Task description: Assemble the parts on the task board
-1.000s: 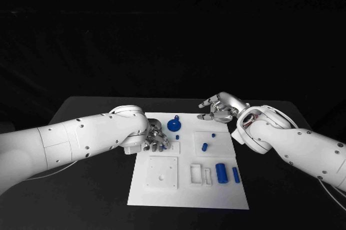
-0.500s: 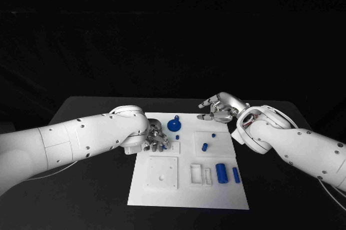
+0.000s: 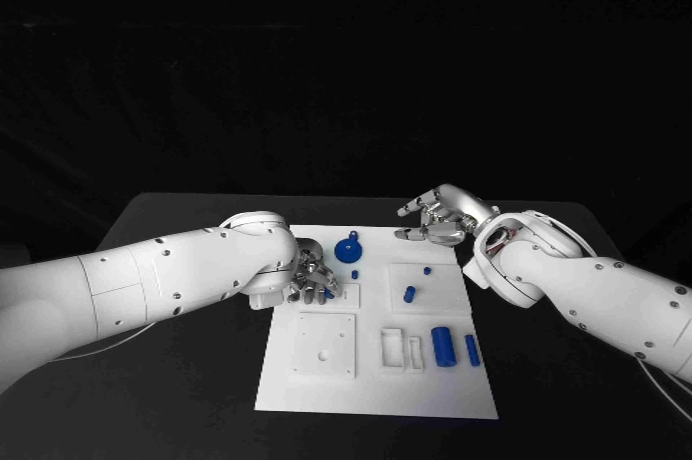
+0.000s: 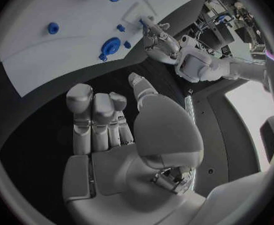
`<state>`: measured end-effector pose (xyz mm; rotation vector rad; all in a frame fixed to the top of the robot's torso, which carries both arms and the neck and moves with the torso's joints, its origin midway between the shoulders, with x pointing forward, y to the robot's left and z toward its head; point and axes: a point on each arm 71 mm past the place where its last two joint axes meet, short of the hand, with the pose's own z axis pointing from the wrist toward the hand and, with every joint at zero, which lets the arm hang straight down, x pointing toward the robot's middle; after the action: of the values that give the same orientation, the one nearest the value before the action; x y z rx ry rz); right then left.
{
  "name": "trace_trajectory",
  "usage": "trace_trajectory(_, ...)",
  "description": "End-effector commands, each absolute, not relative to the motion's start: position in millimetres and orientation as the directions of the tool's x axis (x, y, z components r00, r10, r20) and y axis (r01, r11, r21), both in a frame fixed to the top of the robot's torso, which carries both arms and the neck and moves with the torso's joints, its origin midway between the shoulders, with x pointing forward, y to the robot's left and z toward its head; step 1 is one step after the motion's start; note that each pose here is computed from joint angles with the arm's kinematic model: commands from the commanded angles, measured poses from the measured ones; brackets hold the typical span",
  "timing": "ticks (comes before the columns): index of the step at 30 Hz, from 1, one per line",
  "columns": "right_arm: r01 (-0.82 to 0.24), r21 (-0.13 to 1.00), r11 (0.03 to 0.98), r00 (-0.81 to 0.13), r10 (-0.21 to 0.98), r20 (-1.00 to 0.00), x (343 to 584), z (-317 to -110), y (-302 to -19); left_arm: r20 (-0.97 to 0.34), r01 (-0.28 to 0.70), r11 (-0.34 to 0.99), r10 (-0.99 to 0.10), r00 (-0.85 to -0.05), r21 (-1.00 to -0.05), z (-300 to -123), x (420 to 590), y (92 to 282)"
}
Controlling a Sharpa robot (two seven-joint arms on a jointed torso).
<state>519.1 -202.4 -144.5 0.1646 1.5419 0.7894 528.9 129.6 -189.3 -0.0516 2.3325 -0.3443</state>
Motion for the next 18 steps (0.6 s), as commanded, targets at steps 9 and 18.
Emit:
trace_trajectory(9, -0.358, 0.556, 0.75, -0.166, 0.535, -0.829, 518.8, -145.2, -201.1, -0.676, 0.075, 0.963, -0.124, -0.727, -0.258, -198.2, 524.5, 125.4)
trace_trajectory(18, -0.358, 0.556, 0.75, -0.167, 0.535, -0.828, 518.8, -145.7, -201.0, -0.675, 0.072, 0.962, -0.13, -0.726, -0.263, -198.1, 524.7, 125.3)
